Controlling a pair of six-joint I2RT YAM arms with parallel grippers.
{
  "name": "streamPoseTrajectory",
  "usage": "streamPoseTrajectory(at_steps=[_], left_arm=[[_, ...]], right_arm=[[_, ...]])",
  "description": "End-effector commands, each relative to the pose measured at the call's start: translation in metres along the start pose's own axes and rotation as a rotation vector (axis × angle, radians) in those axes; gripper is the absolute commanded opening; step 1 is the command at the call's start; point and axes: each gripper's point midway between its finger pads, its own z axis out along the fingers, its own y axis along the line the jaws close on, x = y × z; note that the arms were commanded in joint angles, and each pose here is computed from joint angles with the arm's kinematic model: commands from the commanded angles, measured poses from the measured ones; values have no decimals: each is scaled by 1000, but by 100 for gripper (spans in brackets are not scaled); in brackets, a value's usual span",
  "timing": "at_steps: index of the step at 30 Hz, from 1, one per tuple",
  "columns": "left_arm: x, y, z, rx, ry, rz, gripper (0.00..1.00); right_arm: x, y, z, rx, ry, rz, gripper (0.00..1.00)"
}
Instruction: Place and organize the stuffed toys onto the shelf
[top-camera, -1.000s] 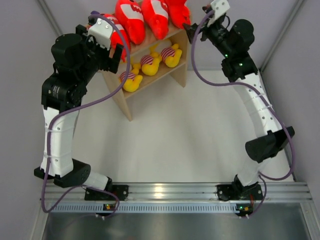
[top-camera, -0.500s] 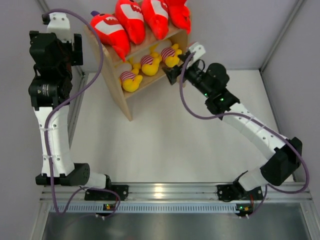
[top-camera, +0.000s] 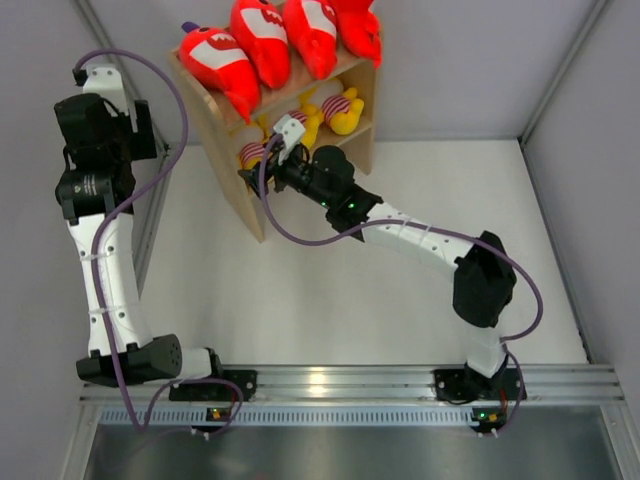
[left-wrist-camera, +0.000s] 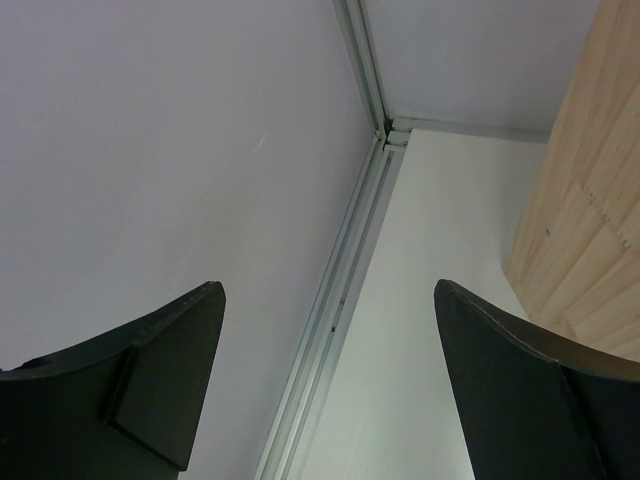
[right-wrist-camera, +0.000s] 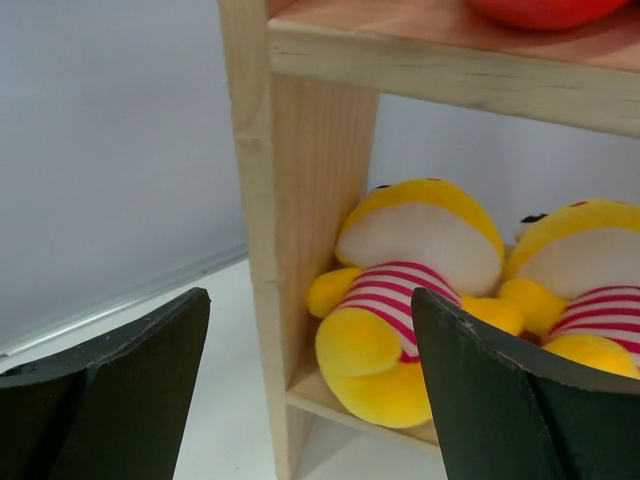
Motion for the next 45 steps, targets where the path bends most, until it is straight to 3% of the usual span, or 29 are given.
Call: streamPoseTrajectory(at_steps=[1, 13, 25, 36, 42, 45], left_arm=[[-16, 11, -14, -21, -79, -38, 92], [-9, 9, -14, -5, -71, -22, 92], [-10, 10, -18, -5, -80, -13, 93], [-9, 10, -19, 0, -80, -4, 93], [-8, 9, -19, 6, -79, -2, 93], [-8, 8, -19, 8, -78, -1, 93]], right_arm=[[-47, 20, 17, -16, -154, 10, 82], [-13, 30, 57, 53, -133, 9, 74], [-8, 42, 58, 40, -135, -13, 23], [-18, 47, 52, 45, -164, 15, 15], [-19, 52, 49, 37, -163, 17, 0], [-25, 63, 47, 12, -169, 23, 0]])
